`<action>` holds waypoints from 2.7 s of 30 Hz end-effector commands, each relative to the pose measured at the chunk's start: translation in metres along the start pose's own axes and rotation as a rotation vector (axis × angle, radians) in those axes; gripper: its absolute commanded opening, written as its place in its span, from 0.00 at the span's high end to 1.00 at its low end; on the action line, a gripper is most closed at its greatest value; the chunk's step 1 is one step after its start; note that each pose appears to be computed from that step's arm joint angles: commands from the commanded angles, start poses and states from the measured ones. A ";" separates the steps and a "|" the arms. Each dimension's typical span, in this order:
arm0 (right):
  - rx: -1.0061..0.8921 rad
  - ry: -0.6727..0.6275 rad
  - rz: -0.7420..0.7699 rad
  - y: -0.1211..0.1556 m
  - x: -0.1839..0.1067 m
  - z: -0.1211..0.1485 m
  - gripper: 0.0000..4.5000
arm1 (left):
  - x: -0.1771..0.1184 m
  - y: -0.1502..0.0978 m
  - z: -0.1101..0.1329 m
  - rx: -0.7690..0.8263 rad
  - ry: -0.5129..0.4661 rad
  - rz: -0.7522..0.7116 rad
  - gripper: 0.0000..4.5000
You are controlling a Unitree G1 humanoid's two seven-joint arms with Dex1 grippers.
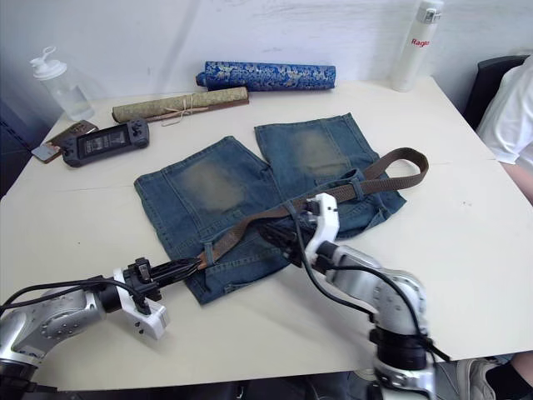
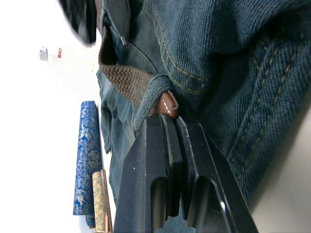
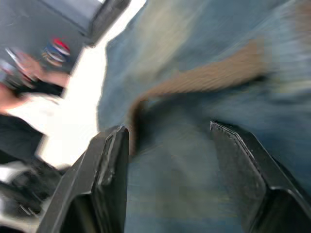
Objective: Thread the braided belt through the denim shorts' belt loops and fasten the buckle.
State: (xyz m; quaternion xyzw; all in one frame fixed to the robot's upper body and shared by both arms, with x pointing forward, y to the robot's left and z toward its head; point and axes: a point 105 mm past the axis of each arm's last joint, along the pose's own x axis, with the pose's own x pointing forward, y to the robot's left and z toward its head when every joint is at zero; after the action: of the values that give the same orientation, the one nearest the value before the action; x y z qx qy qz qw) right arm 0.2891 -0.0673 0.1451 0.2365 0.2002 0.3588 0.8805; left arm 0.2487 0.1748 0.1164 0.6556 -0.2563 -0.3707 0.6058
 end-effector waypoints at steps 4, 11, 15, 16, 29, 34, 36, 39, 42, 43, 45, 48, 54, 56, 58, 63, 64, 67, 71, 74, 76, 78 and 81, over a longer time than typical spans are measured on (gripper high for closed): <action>-0.190 0.101 -0.143 -0.021 -0.001 -0.021 0.33 | -0.002 -0.003 0.000 -0.001 -0.001 -0.017 1.00; -0.253 0.143 -0.283 -0.046 0.007 -0.033 0.33 | -0.038 0.003 -0.008 -0.090 0.025 0.006 1.00; -0.275 0.164 -0.285 -0.050 0.005 -0.036 0.33 | -0.059 -0.006 -0.012 -0.210 0.040 -0.073 1.00; -0.277 0.168 -0.286 -0.051 0.004 -0.036 0.33 | -0.066 -0.010 -0.013 -0.221 0.045 -0.105 1.00; -0.301 0.178 -0.273 -0.052 0.009 -0.033 0.33 | -0.226 -0.057 -0.077 -0.238 0.548 -0.486 1.00; -0.301 0.176 -0.267 -0.051 0.011 -0.032 0.33 | -0.245 -0.057 -0.092 -0.131 0.633 -0.530 1.00; -0.300 0.175 -0.265 -0.050 0.011 -0.031 0.33 | -0.247 -0.058 -0.096 -0.085 0.639 -0.535 1.00; -0.298 0.172 -0.270 -0.051 0.011 -0.030 0.32 | -0.240 -0.052 -0.101 -0.039 0.613 -0.481 0.92; -0.292 0.168 -0.270 -0.051 0.011 -0.029 0.31 | -0.231 -0.049 -0.101 -0.049 0.586 -0.433 0.68; -0.291 0.168 -0.270 -0.051 0.011 -0.029 0.31 | -0.227 -0.046 -0.102 -0.052 0.575 -0.412 0.58; -0.290 0.169 -0.272 -0.052 0.010 -0.028 0.31 | -0.219 -0.041 -0.103 -0.063 0.558 -0.379 0.38; -0.290 0.169 -0.276 -0.053 0.010 -0.027 0.31 | -0.197 -0.024 -0.100 -0.131 0.480 -0.290 0.19; -0.290 0.182 -0.271 -0.053 0.011 -0.028 0.31 | -0.161 -0.006 -0.085 -0.184 0.278 -0.280 0.19; -0.289 0.184 -0.267 -0.053 0.011 -0.028 0.31 | -0.143 0.000 -0.068 -0.245 0.190 -0.279 0.19; -0.284 0.183 -0.261 -0.052 0.012 -0.027 0.31 | -0.127 0.004 -0.049 -0.375 0.131 -0.292 0.19; -0.267 0.155 -0.217 -0.043 0.011 -0.019 0.31 | -0.084 0.030 -0.013 -0.708 0.029 -0.271 0.19; -0.261 0.144 -0.197 -0.039 0.010 -0.015 0.31 | -0.074 0.039 -0.008 -0.762 0.007 -0.227 0.19; -0.246 0.095 -0.121 -0.024 0.003 0.000 0.31 | -0.050 0.056 0.003 -0.880 -0.042 -0.131 0.19; -0.218 0.018 0.002 -0.005 -0.015 0.026 0.31 | -0.029 0.057 0.021 -0.978 -0.090 -0.095 0.19; -0.264 -0.038 0.126 0.011 -0.039 0.054 0.31 | -0.013 0.053 0.032 -1.067 -0.105 -0.073 0.19; -0.328 -0.050 0.148 0.011 -0.056 0.068 0.31 | -0.006 0.047 0.036 -1.084 -0.106 -0.076 0.19; -0.453 -0.017 0.112 0.003 -0.069 0.074 0.31 | 0.002 0.045 0.037 -1.089 -0.102 -0.070 0.19; -0.702 0.085 -0.012 -0.024 -0.080 0.075 0.31 | 0.014 0.042 0.039 -1.083 -0.102 -0.077 0.19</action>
State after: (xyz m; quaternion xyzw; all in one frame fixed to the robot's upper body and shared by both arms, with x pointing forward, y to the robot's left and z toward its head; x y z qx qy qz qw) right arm 0.2864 -0.1600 0.2041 -0.0253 0.1293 0.4010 0.9066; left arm 0.2293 0.1419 0.1492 0.2198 -0.0214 -0.4976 0.8388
